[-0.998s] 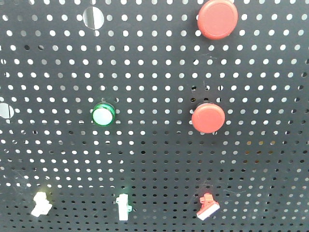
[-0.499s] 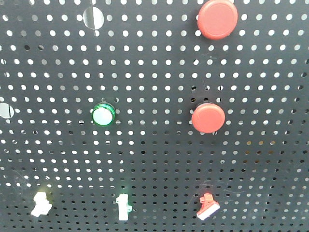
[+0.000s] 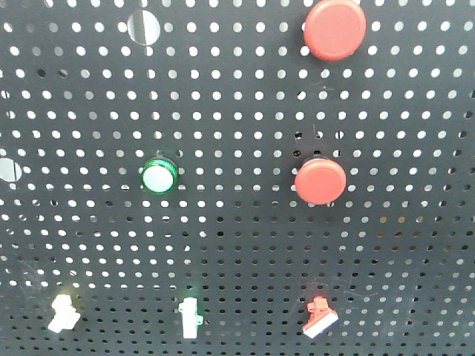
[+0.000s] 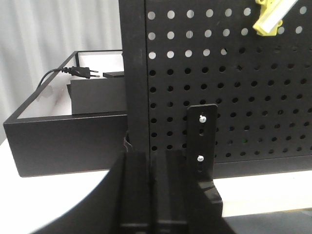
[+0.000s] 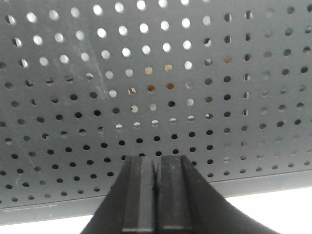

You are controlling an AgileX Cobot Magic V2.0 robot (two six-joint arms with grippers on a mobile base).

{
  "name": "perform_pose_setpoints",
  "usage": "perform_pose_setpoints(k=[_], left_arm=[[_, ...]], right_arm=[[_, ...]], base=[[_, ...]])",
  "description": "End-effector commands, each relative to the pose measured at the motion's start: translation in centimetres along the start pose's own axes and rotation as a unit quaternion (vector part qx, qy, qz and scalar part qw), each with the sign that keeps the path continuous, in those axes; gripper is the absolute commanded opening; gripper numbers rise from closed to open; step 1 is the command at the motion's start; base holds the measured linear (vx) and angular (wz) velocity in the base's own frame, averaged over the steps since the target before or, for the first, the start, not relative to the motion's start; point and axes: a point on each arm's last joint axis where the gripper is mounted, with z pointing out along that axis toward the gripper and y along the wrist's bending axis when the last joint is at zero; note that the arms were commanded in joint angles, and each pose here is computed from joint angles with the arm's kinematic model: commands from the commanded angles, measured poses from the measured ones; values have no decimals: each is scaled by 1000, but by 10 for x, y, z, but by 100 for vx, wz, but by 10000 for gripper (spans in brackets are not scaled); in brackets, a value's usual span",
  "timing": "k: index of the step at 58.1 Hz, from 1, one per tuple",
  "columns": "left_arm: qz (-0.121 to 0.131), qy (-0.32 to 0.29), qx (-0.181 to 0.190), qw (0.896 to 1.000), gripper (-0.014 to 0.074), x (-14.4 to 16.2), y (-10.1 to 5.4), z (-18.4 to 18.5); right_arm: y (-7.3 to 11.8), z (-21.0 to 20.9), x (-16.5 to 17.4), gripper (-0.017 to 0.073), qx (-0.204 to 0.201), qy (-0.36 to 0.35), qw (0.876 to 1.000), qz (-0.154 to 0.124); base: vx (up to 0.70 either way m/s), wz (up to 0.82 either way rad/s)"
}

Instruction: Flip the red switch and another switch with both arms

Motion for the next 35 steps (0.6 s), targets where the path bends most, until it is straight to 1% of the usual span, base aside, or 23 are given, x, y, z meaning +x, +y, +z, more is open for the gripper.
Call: perform_pose_setpoints(k=[1, 35], left_arm=[[-5, -37, -4, 999, 3, -1, 1, 0], [-5, -37, -4, 999, 3, -1, 1, 0]], right_arm=[[1, -1, -6, -6, -7, -41, 999, -3], [1, -1, -6, -6, -7, -40, 999, -3]], base=[[0, 0], [0, 0]])
